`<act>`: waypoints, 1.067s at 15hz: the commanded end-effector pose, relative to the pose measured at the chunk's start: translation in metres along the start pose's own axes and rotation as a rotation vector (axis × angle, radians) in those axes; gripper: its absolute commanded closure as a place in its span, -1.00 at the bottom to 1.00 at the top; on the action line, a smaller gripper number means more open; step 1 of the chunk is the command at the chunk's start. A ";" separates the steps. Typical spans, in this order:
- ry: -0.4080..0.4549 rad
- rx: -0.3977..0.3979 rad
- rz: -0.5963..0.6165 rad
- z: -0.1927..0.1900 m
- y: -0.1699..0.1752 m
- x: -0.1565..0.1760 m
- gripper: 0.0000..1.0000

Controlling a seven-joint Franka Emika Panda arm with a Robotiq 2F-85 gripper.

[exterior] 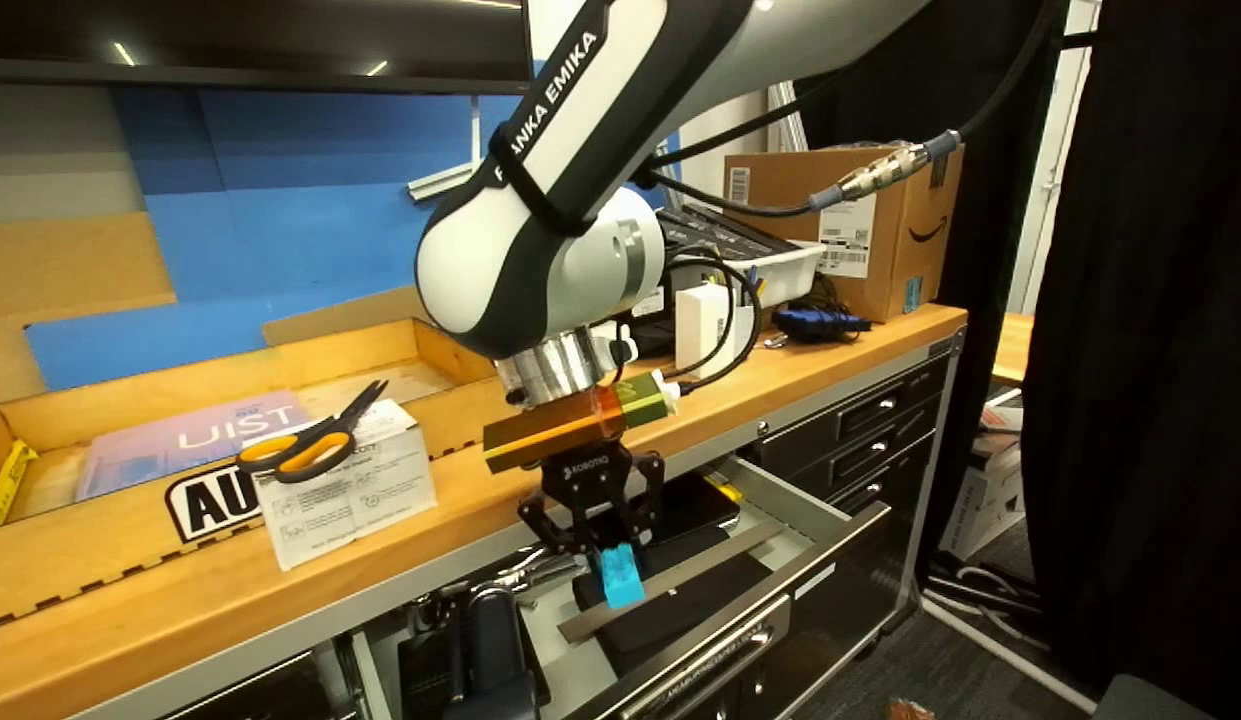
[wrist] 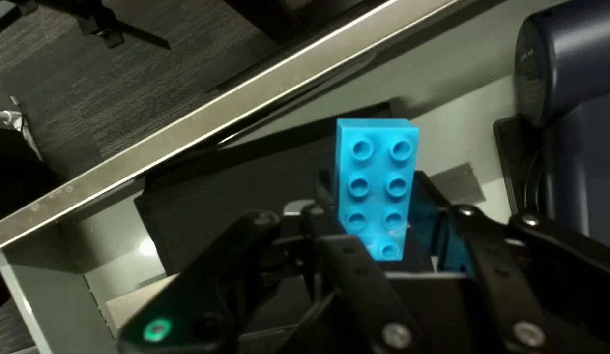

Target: Put the blue lego brick in the open drawer then close the drawer

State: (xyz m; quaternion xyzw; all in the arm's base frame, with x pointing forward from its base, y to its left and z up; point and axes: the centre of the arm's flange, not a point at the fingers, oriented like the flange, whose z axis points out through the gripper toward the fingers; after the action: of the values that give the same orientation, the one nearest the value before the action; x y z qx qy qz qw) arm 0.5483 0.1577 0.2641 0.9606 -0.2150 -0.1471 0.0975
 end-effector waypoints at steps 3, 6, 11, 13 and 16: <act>-0.055 0.048 -0.020 0.002 0.018 -0.014 -0.83; -0.121 0.067 -0.085 0.003 0.049 -0.031 -1.00; -0.281 0.058 -0.210 0.031 0.089 -0.052 -1.00; -0.322 0.046 -0.245 0.043 0.089 -0.056 -1.00; -0.373 0.010 -0.290 0.067 0.073 -0.058 -1.00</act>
State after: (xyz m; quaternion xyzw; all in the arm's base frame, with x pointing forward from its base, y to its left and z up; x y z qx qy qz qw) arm 0.4561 0.0992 0.2468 0.9439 -0.1086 -0.3098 0.0350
